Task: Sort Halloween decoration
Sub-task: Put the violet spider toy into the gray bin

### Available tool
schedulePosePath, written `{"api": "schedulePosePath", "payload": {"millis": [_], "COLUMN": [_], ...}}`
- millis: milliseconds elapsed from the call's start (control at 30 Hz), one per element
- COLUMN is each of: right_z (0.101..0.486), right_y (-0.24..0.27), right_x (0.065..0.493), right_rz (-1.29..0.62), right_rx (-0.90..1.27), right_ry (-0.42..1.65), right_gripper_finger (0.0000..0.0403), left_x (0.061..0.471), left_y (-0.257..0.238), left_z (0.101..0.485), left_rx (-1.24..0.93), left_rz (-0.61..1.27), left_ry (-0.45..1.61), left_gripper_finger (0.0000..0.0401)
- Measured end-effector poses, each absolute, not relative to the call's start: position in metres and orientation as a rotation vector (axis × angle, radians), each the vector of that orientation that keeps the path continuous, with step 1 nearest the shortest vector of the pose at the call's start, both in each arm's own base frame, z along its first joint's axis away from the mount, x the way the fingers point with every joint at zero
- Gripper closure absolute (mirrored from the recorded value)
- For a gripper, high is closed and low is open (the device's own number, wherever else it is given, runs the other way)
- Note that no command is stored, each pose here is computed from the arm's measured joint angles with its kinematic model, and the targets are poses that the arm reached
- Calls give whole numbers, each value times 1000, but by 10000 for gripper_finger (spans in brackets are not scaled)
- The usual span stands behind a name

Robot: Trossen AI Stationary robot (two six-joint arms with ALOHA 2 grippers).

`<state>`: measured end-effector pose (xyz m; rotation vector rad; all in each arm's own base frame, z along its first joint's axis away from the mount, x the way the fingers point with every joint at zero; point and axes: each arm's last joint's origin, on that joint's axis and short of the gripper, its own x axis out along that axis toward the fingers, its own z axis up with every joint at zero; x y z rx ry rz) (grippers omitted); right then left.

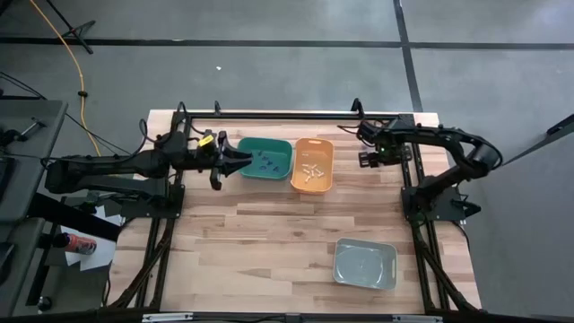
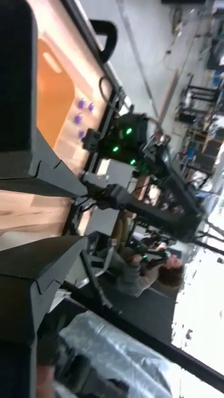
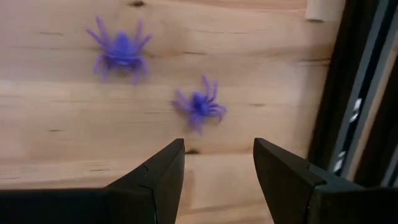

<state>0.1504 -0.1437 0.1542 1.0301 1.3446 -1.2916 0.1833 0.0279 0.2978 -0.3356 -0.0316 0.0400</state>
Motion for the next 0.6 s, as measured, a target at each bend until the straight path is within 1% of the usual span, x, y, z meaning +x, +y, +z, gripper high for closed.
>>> {"api": "schedulePosePath", "payload": {"millis": [300, 433, 533, 600], "right_z": [145, 134, 126, 124], "right_y": [-165, -171, -173, -174], "right_x": [150, 151, 151, 152], "right_rz": [-1153, -1099, -1060, -1048], "right_rx": [932, 965, 992, 990], "right_ry": [1338, 1380, 1420, 1429], "right_gripper_finger": [214, 215, 230, 254], "left_x": [183, 183, 183, 183], "left_y": [27, 27, 28, 28], "left_z": [292, 292, 292, 293], "left_rx": [-371, -370, -370, -369], "left_rz": [32, 32, 36, 39], "left_ry": [26, 26, 24, 21], "left_gripper_finger": [302, 302, 302, 302]}}
